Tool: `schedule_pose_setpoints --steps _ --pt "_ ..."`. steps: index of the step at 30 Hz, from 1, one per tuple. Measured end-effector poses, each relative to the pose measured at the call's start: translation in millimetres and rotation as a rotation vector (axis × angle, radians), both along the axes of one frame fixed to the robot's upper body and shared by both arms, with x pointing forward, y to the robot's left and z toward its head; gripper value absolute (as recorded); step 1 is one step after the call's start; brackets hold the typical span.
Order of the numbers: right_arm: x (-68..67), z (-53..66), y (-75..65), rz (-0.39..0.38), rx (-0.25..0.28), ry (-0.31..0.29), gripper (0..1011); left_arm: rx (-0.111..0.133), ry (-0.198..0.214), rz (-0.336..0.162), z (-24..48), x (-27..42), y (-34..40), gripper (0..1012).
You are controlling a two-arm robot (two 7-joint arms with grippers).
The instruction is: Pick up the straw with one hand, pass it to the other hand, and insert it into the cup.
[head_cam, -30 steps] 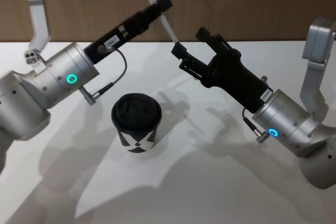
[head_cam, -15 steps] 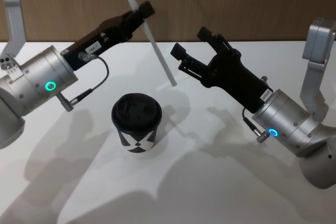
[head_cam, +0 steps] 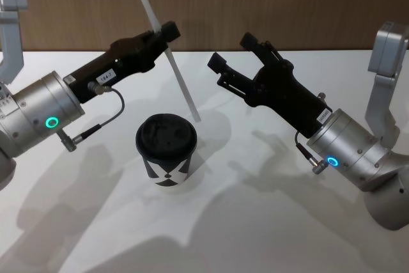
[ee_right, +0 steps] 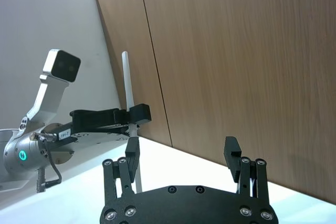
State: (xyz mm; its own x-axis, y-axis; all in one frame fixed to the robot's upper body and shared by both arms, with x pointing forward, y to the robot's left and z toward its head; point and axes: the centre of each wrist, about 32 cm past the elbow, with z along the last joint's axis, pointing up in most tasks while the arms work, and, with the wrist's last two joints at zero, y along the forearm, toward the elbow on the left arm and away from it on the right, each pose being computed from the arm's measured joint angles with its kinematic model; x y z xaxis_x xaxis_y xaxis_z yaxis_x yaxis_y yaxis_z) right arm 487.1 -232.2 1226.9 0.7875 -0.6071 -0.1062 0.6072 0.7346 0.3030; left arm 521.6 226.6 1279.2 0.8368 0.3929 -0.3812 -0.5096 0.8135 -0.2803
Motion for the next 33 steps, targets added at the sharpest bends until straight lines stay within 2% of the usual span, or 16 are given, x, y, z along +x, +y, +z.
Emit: schedule_pose_setpoints --steps 9,18,33 --pt "0.0 0.0 0.0 0.000 0.000 0.000 1001 0.042 -0.014 0.024 -0.8 -6.4 4.5 2" --pt "0.0 0.0 0.0 0.000 0.000 0.000 1001 0.072 -0.024 0.041 -0.5 -10.9 8.1 2" --pt "0.0 0.0 0.0 0.000 0.000 0.000 1001 0.104 -0.024 0.049 -2.4 -11.9 9.9 2"
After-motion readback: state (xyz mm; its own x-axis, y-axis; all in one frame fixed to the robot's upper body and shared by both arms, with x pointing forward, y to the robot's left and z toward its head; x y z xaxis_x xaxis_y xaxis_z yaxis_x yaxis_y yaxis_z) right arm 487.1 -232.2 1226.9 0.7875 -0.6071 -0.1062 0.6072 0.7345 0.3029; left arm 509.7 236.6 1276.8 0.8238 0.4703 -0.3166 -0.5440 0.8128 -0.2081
